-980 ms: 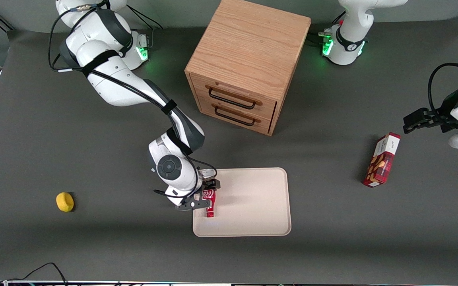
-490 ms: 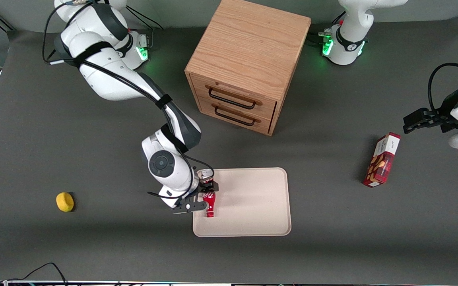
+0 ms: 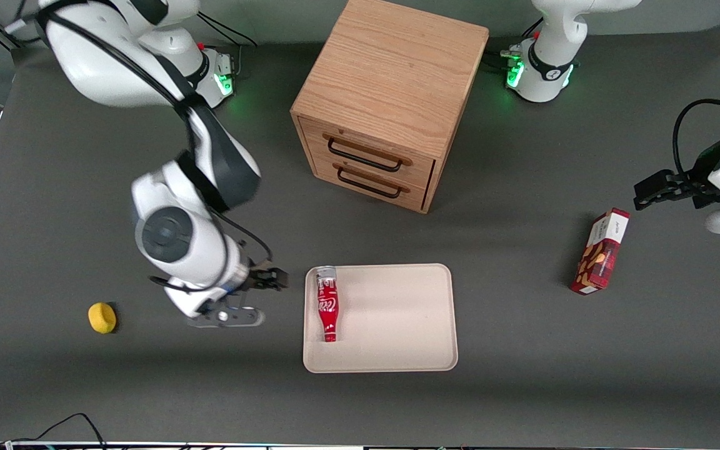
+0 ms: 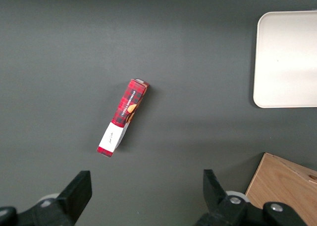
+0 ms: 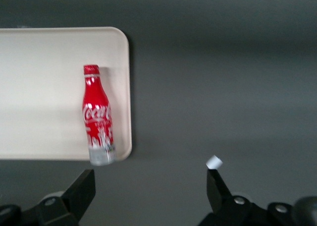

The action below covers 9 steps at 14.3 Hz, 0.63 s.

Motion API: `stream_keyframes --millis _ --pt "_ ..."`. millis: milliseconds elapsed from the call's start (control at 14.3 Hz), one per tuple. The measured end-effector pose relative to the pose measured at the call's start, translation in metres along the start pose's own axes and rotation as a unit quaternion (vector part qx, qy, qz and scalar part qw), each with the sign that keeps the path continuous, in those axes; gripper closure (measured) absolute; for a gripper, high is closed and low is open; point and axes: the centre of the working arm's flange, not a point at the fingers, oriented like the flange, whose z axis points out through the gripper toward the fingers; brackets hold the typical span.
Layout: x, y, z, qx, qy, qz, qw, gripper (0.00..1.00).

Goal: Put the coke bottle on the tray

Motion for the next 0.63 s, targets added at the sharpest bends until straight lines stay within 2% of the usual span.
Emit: stream_keyframes --millis 210,350,490,630 --pt "-0.029 0.067 -0.086 -0.031 -0.029 0.007 0.9991 0.00" --pt "-0.058 0.107 -0.139 -0.043 -0.048 0.014 0.9979 0.00" --pt "-0.095 0.132 -0.189 -0.041 -0.055 0.030 0.9972 0.00" --pt "-0.129 0.155 -0.222 -0.032 -0.052 0.046 0.9971 0.00"
